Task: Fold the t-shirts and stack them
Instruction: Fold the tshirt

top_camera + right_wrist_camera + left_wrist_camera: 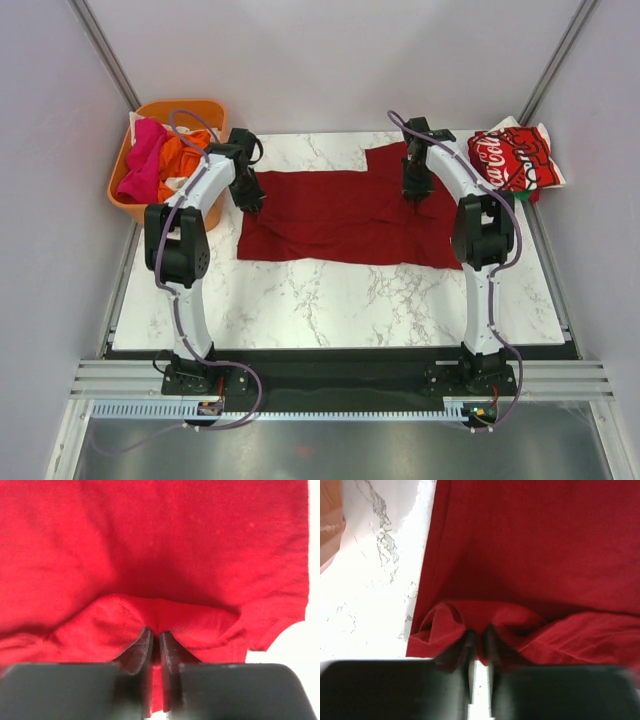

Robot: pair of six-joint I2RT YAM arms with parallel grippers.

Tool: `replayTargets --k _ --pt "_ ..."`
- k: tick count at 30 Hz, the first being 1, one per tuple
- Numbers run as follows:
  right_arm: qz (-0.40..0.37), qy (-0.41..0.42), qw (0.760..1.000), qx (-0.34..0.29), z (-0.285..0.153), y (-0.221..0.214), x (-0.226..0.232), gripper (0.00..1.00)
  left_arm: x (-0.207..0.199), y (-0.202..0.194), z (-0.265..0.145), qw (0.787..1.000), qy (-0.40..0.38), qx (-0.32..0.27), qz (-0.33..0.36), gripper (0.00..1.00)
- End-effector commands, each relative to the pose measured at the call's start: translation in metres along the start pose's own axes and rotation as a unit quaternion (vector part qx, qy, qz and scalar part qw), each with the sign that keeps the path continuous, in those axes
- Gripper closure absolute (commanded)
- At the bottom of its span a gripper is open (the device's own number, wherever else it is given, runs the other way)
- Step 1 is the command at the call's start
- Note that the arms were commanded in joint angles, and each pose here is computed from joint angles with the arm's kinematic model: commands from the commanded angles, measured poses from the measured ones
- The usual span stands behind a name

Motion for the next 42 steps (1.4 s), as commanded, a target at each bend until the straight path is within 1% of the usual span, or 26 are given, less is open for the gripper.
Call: replayTargets --k 1,2,3,4,7,8,9,10,11,12,13,14,15,16,17,18,19,20,22,23,26,29,30,33,38,42 --pt "0.000 0.004 1.000 -0.008 0.002 0.015 -0.007 0.53 0.006 0.010 0.008 1.000 0.021 0.000 0.014 0.74" --pt "0.004 0.001 1.000 -0.019 0.003 0.024 -0.008 0.38 0.005 0.016 0.008 1.000 0.019 -0.007 0.012 0.68" --pt "0.018 -0.006 0.999 -0.027 0.003 0.030 -0.012 0.17 0.005 0.021 0.009 1.000 0.018 -0.011 0.009 0.61" --pt "0.027 -0.013 0.998 -0.049 -0.001 0.043 -0.016 0.11 0.006 0.029 0.007 1.000 0.019 -0.016 0.000 0.50" --pt "0.044 -0.021 0.996 -0.079 -0.016 0.058 -0.025 0.02 0.009 0.039 -0.009 0.999 0.017 -0.032 -0.012 0.29" --pt "0.048 -0.035 0.994 -0.096 -0.032 0.061 -0.031 0.02 0.011 0.039 -0.014 0.999 0.021 -0.040 -0.014 0.26" --pt "0.051 -0.044 0.992 -0.103 -0.040 0.060 -0.034 0.02 0.012 0.039 -0.033 0.998 0.011 -0.059 -0.018 0.25" --pt "0.058 -0.050 0.991 -0.108 -0.048 0.056 -0.036 0.02 0.013 0.037 -0.040 0.998 0.010 -0.064 -0.017 0.24" --pt "0.062 -0.056 0.991 -0.103 -0.061 0.041 -0.040 0.02 0.019 0.029 -0.042 0.998 0.017 -0.062 -0.020 0.24" --pt "0.072 -0.063 0.989 -0.115 -0.066 0.035 -0.043 0.02 0.022 0.024 -0.061 0.997 0.006 -0.078 -0.022 0.24" --pt "0.083 -0.057 0.988 -0.117 -0.070 0.024 -0.044 0.02 0.024 0.016 -0.067 0.997 0.004 -0.082 -0.018 0.24" --pt "0.096 -0.046 0.989 -0.103 -0.077 -0.008 -0.046 0.02 0.035 0.000 -0.059 0.998 0.017 -0.062 -0.011 0.24" --pt "0.117 0.000 0.986 -0.121 -0.079 -0.014 -0.047 0.02 0.039 -0.006 -0.059 0.998 0.012 -0.064 -0.010 0.24" --pt "0.137 0.034 0.979 -0.148 -0.104 -0.028 -0.051 0.02 0.043 -0.015 -0.072 0.997 -0.011 -0.070 -0.009 0.23" --pt "0.163 0.047 0.980 -0.104 -0.081 -0.064 -0.051 0.02 0.054 -0.035 -0.059 0.999 -0.006 -0.040 -0.008 0.23" --pt "0.184 0.059 0.974 -0.120 -0.080 -0.071 -0.059 0.02 0.062 -0.045 -0.059 0.999 0.000 -0.032 -0.008 0.23" --pt "0.190 0.075 0.972 -0.116 -0.081 -0.084 -0.058 0.02 0.068 -0.054 -0.063 0.999 -0.001 -0.032 -0.008 0.23" --pt "0.192 0.074 0.972 -0.110 -0.081 -0.107 -0.058 0.02 0.064 -0.068 -0.054 0.999 -0.042 -0.003 -0.015 0.23" --pt "0.197 0.090 0.969 -0.119 -0.086 -0.122 -0.055 0.02 0.064 -0.071 -0.049 0.998 -0.058 -0.014 -0.019 0.23" --pt "0.196 0.092 0.971 -0.102 -0.077 -0.136 -0.053 0.02 0.067 -0.077 -0.043 0.999 -0.051 -0.004 -0.019 0.24" --pt "0.198 0.087 0.973 -0.085 -0.068 -0.151 -0.054 0.02 0.070 -0.087 -0.031 0.999 -0.046 0.013 -0.024 0.25" --pt "0.207 0.089 0.971 -0.079 -0.060 -0.160 -0.056 0.02 0.073 -0.092 -0.022 0.999 -0.038 0.004 -0.034 0.25" --pt "0.213 0.094 0.969 -0.086 -0.058 -0.158 -0.058 0.03 0.073 -0.092 -0.018 0.999 -0.036 0.005 -0.035 0.25" --pt "0.208 0.112 0.969 -0.077 -0.055 -0.157 -0.054 0.04 0.072 -0.090 -0.008 0.999 -0.025 0.004 -0.039 0.25" --pt "0.196 0.114 0.971 -0.076 -0.055 -0.158 -0.054 0.04 0.074 -0.080 0.005 0.998 0.009 -0.023 -0.062 0.28" --pt "0.211 0.102 0.969 -0.081 -0.055 -0.165 -0.063 0.05 0.077 -0.076 0.023 0.996 0.038 -0.036 -0.077 0.28"
Point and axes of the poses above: each gripper's point midway between its finger pads, its own z axis out along the fingers, its own x axis along the line the jaws close on, y = z × x, the point moved 7 cm from there along -z, back along the fingers, and after that the axes turned 7 degrees about -z, right-handed, at the moved point
